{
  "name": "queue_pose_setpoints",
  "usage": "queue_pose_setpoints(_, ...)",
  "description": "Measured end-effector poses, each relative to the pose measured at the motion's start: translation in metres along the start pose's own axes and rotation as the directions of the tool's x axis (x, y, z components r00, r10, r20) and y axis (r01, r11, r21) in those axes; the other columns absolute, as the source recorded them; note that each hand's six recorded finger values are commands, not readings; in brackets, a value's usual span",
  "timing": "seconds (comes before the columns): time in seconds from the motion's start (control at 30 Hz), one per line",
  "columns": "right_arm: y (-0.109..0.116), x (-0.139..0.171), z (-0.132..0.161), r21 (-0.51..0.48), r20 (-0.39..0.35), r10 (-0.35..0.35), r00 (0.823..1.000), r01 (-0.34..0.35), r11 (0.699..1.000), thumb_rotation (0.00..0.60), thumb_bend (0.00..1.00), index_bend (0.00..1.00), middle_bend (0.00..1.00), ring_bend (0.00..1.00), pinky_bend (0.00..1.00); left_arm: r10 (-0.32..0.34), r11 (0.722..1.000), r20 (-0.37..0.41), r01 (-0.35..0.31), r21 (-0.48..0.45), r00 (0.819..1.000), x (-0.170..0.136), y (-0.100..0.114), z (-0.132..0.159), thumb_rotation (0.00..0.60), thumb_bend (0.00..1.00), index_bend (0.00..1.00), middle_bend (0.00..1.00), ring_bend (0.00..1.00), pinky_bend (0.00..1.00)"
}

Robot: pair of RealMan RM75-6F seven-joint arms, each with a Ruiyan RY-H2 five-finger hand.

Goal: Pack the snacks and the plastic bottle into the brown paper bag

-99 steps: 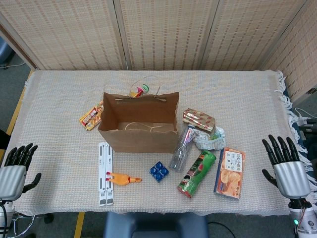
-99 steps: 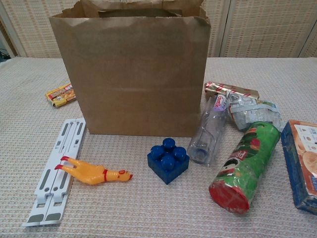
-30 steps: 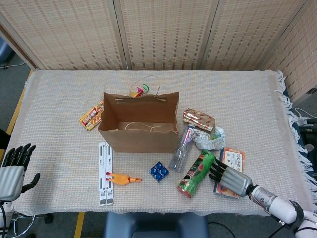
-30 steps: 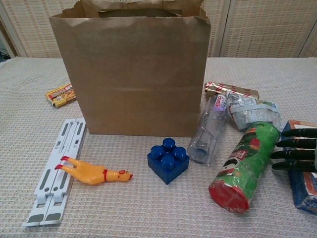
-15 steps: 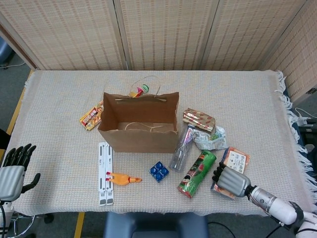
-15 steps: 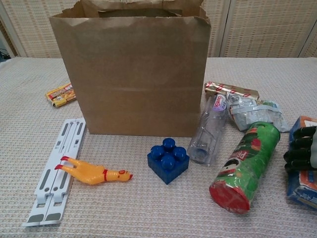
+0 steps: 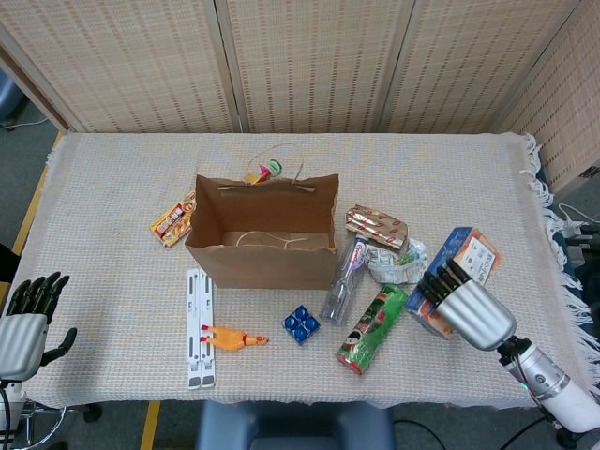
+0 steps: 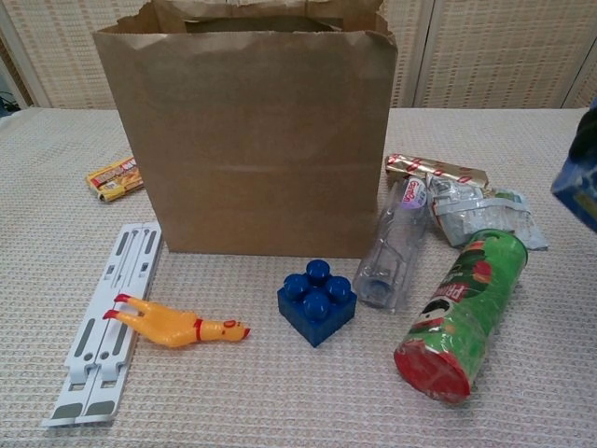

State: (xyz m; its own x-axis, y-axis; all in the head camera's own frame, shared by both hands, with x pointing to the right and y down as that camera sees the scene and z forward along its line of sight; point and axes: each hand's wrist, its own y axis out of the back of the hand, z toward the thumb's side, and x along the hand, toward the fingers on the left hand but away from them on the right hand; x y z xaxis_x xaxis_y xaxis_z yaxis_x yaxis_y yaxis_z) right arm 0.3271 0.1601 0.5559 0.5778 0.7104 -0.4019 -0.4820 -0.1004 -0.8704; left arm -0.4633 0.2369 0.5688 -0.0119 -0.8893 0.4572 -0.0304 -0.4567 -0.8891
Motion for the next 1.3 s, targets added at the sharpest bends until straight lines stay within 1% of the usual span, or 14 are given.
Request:
queue_pose_setpoints(0.03, 0.008, -0.003, -0.007, -0.005, 0.040, -0.037, 0.999, 0.038, 0.999, 0.600, 0.27, 0.60, 0.54, 0.52, 0.58, 0.000, 1.000, 0.000, 0.000, -0.001, 1.000, 0.000, 0.000, 0.000, 0.600, 0.35, 0.00, 0.00, 0.00, 0.00)
queue_pose_setpoints(0.13, 0.034, -0.018, -0.029, -0.021, 0.159, -0.143, 0.977, 0.148, 0.989, 0.600, 0.27, 0.60, 0.54, 0.52, 0.58, -0.001, 1.000, 0.001, 0.001, -0.001, 1.000, 0.000, 0.000, 0.000, 0.600, 0.35, 0.00, 0.00, 0.00, 0.00)
queue_pose_setpoints(0.17, 0.047, -0.026, -0.038, -0.033, 0.211, -0.186, 0.960, 0.197, 0.980, 0.600, 0.27, 0.60, 0.54, 0.52, 0.58, -0.001, 1.000, 0.001, 0.001, 0.000, 1.000, 0.000, 0.000, 0.000, 0.600, 0.35, 0.00, 0.00, 0.00, 0.00)
queue_pose_setpoints(0.2, 0.053, -0.030, -0.041, -0.038, 0.230, -0.202, 0.952, 0.216, 0.976, 0.600, 0.27, 0.59, 0.54, 0.52, 0.57, 0.000, 1.000, 0.002, 0.000, 0.002, 1.000, 0.000, 0.000, 0.000, 0.600, 0.35, 0.00, 0.00, 0.00, 0.00)
queue_pose_setpoints(0.27, 0.074, -0.043, -0.050, -0.038, 0.279, -0.252, 0.927, 0.273, 0.961, 0.600, 0.27, 0.59, 0.54, 0.52, 0.57, 0.000, 1.000, 0.002, 0.000, 0.003, 1.000, 0.000, 0.000, 0.000, 0.600, 0.35, 0.00, 0.00, 0.00, 0.00)
queue_pose_setpoints(0.37, 0.100, -0.062, -0.054, 0.027, 0.283, -0.313, 0.907, 0.319, 0.947, 0.600, 0.27, 0.59, 0.54, 0.52, 0.57, 0.001, 1.000, 0.003, -0.001, 0.003, 1.000, 0.000, 0.000, 0.000, 0.600, 0.35, 0.00, 0.00, 0.00, 0.00)
queue_pose_setpoints(0.47, 0.122, -0.083, -0.050, 0.119, 0.255, -0.351, 0.901, 0.331, 0.936, 0.600, 0.27, 0.58, 0.54, 0.52, 0.57, 0.000, 1.000, 0.005, 0.000, 0.003, 1.000, 0.000, 0.000, 0.000, 0.600, 0.35, 0.00, 0.00, 0.00, 0.00)
queue_pose_setpoints(0.53, 0.135, -0.095, -0.045, 0.185, 0.232, -0.369, 0.900, 0.331, 0.925, 0.600, 0.27, 0.58, 0.54, 0.52, 0.57, -0.001, 1.000, 0.005, 0.001, 0.003, 1.000, 0.000, 0.000, 0.000, 0.600, 0.35, 0.00, 0.00, 0.00, 0.00)
queue_pose_setpoints(0.63, 0.156, -0.118, -0.036, 0.305, 0.186, -0.391, 0.902, 0.325, 0.895, 0.600, 0.27, 0.57, 0.54, 0.52, 0.57, 0.000, 1.000, 0.006, 0.000, 0.006, 1.000, 0.000, 0.000, 0.000, 0.600, 0.35, 0.00, 0.00, 0.00, 0.00)
queue_pose_setpoints(0.77, 0.185, -0.153, -0.016, 0.457, 0.115, -0.410, 0.905, 0.318, 0.831, 0.600, 0.27, 0.57, 0.54, 0.52, 0.57, -0.001, 1.000, 0.006, 0.001, 0.004, 1.000, 0.000, 0.000, 0.000, 0.600, 0.35, 0.00, 0.00, 0.00, 0.00)
queue_pose_setpoints(0.97, 0.214, -0.205, 0.027, 0.611, 0.000, -0.398, 0.917, 0.315, 0.727, 0.600, 0.27, 0.57, 0.54, 0.52, 0.57, 0.000, 1.000, 0.002, 0.000, 0.006, 1.000, 0.000, 0.000, -0.001, 0.600, 0.35, 0.00, 0.00, 0.00, 0.00)
queue_pose_setpoints(1.13, 0.208, -0.243, 0.072, 0.664, -0.067, -0.334, 0.940, 0.292, 0.689, 0.600, 0.27, 0.57, 0.54, 0.52, 0.57, -0.002, 1.000, 0.003, 0.002, -0.004, 1.000, 0.001, 0.000, -0.001, 0.600, 0.35, 0.00, 0.00, 0.00, 0.00)
queue_pose_setpoints(1.23, 0.190, -0.258, 0.098, 0.704, -0.120, -0.271, 0.955, 0.275, 0.655, 0.600, 0.27, 0.56, 0.54, 0.52, 0.56, -0.005, 1.000, 0.007, 0.005, -0.009, 1.000, 0.001, 0.000, -0.002, 0.600, 0.35, 0.00, 0.00, 0.00, 0.00)
queue_pose_setpoints(1.3, 0.176, -0.265, 0.112, 0.719, -0.144, -0.230, 0.962, 0.262, 0.644, 0.600, 0.27, 0.50, 0.54, 0.47, 0.53, -0.008, 1.000, 0.009, 0.008, -0.012, 1.000, 0.001, 0.000, -0.002, 0.600, 0.35, 0.00, 0.00, 0.00, 0.00)
